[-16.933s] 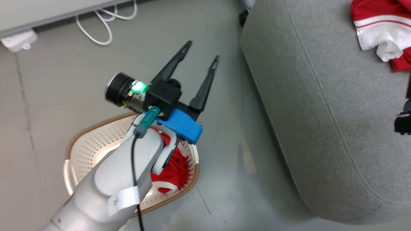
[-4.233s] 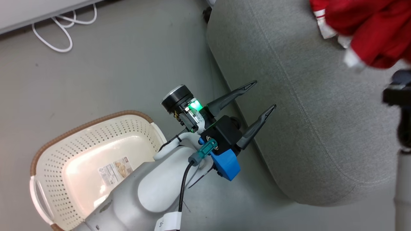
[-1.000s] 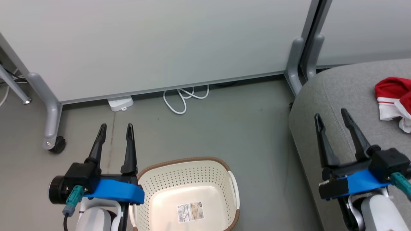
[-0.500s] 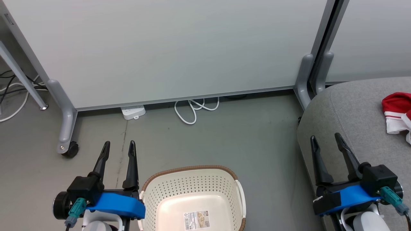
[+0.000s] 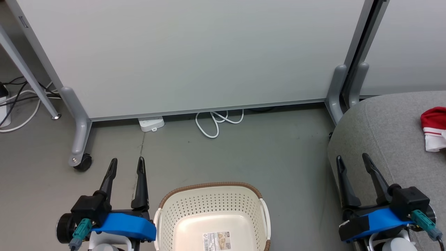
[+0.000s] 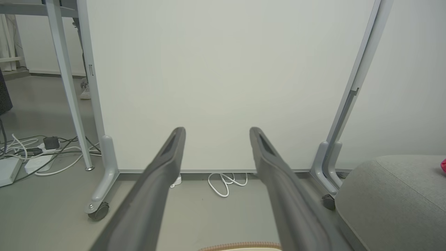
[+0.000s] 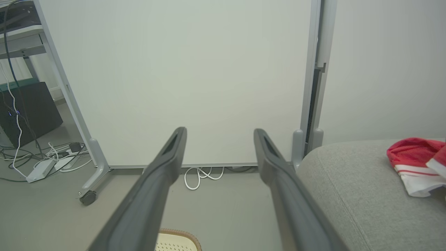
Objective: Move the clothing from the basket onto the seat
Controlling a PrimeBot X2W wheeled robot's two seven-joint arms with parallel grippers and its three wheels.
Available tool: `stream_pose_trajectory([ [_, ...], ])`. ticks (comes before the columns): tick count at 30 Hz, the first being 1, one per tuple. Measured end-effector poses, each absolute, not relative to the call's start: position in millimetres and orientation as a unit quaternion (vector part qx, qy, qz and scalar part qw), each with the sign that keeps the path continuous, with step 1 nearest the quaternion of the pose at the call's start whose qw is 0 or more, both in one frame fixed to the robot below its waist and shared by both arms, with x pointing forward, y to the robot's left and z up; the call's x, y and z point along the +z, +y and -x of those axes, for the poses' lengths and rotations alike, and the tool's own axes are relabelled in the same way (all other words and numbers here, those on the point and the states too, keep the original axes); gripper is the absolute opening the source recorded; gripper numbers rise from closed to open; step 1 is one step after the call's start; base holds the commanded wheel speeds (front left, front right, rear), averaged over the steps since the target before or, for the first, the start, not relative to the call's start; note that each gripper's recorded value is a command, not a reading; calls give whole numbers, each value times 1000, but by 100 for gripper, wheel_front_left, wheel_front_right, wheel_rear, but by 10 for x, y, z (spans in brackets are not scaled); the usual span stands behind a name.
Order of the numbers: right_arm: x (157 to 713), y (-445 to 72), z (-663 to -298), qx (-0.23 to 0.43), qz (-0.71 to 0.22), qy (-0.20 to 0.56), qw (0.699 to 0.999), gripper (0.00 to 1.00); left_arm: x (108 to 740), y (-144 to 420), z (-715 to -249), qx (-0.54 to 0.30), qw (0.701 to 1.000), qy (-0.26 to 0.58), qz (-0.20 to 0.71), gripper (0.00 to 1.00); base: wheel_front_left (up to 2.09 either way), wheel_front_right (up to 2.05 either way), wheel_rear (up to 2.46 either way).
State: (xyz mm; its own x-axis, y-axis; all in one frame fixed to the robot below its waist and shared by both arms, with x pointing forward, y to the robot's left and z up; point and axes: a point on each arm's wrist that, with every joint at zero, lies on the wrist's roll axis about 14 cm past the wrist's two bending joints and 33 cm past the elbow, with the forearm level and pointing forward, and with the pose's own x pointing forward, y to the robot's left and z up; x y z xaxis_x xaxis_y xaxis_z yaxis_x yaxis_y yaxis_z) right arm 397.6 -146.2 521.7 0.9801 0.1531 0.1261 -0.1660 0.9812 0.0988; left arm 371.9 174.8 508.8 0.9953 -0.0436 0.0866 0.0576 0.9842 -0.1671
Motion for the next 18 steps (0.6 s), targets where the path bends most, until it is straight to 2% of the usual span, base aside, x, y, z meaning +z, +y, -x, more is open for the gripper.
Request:
stream_pose_trajectory([
  [13, 5221, -1436, -3973, 83, -55, -59, 993, 100, 5079, 1762, -3695, -20, 996, -40, 83, 100, 0, 0, 0],
  [14, 5222, -1434, -3973, 83, -55, -59, 993, 0, 5079, 1763, -3694, -20, 996, -40, 82, 0, 0, 0, 0],
  [18, 5074, -1438, -3933, 82, -56, -37, 994, 0, 4878, 1762, -3608, -16, 996, -9, 86, 0, 0, 0, 0],
])
